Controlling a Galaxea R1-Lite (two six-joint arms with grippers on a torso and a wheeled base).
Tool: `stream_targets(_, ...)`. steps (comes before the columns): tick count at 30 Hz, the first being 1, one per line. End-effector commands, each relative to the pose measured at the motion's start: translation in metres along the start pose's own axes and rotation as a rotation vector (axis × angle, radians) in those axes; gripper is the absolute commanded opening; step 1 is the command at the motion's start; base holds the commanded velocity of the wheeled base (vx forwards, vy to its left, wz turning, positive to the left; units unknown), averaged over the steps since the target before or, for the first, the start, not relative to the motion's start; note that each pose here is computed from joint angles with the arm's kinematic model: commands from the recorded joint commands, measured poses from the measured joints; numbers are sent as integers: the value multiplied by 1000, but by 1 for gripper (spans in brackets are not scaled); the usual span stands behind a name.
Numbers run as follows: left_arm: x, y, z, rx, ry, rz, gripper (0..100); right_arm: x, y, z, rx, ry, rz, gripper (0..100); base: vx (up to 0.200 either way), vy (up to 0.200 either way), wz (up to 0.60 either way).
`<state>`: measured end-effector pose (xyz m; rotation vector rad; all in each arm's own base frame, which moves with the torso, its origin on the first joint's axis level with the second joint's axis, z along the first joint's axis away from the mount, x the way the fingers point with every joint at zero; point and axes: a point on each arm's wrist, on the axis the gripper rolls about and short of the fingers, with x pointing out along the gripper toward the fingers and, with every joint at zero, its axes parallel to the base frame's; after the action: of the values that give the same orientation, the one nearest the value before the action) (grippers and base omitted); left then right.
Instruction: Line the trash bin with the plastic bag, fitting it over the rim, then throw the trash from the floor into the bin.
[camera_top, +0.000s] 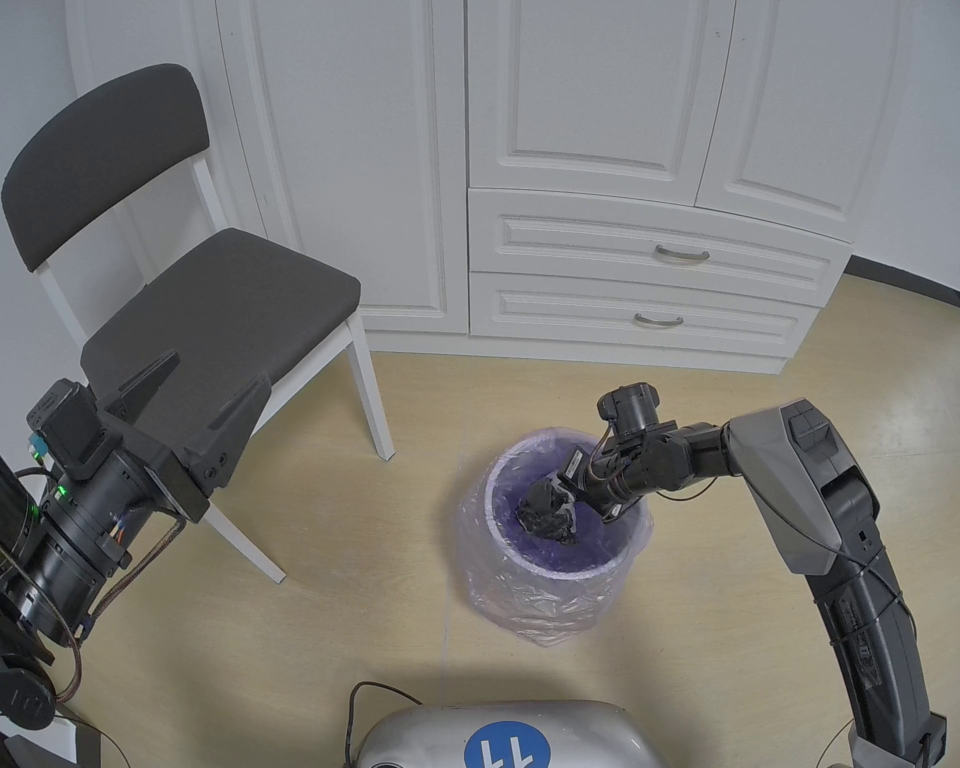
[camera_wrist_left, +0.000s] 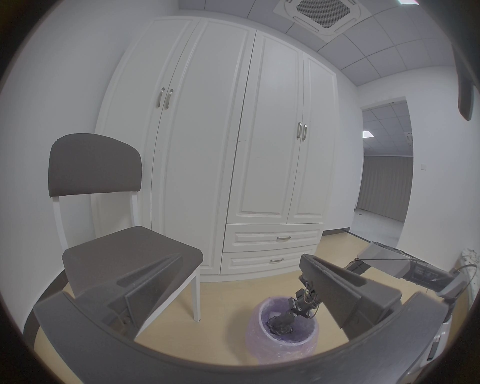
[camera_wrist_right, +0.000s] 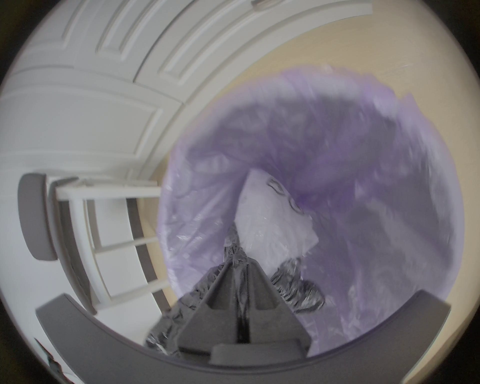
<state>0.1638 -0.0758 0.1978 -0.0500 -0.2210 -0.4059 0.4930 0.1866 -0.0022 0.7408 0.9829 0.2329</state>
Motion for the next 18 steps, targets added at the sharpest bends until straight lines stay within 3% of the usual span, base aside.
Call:
stream_targets(1, -1, 0, -1, 10, 4, 0, 100, -6, -4, 11, 28, -31, 3, 0, 0, 0, 0)
stream_targets(3, -1, 0, -1, 10, 4, 0, 100, -8, -4, 12, 28, -29, -1, 0, 0, 0, 0)
stream_targets(5, -1, 0, 0, 8, 1, 0, 100, -15, -4, 8, 31, 31, -48, 0, 0, 0, 0)
stream_targets(9, -2, 0, 0, 8, -2, -2, 100, -15, -10, -1, -40, 122, -94, 0, 0, 0, 0)
stream_targets(14, -2, 0, 1, 10, -3, -2, 100, -4, -16, -8, -50, 135, -103, 0, 0, 0, 0)
stream_targets(18, -2, 0, 0, 10, 0, -2, 100, 5, -18, -7, -67, 93, -67, 0, 0, 0, 0)
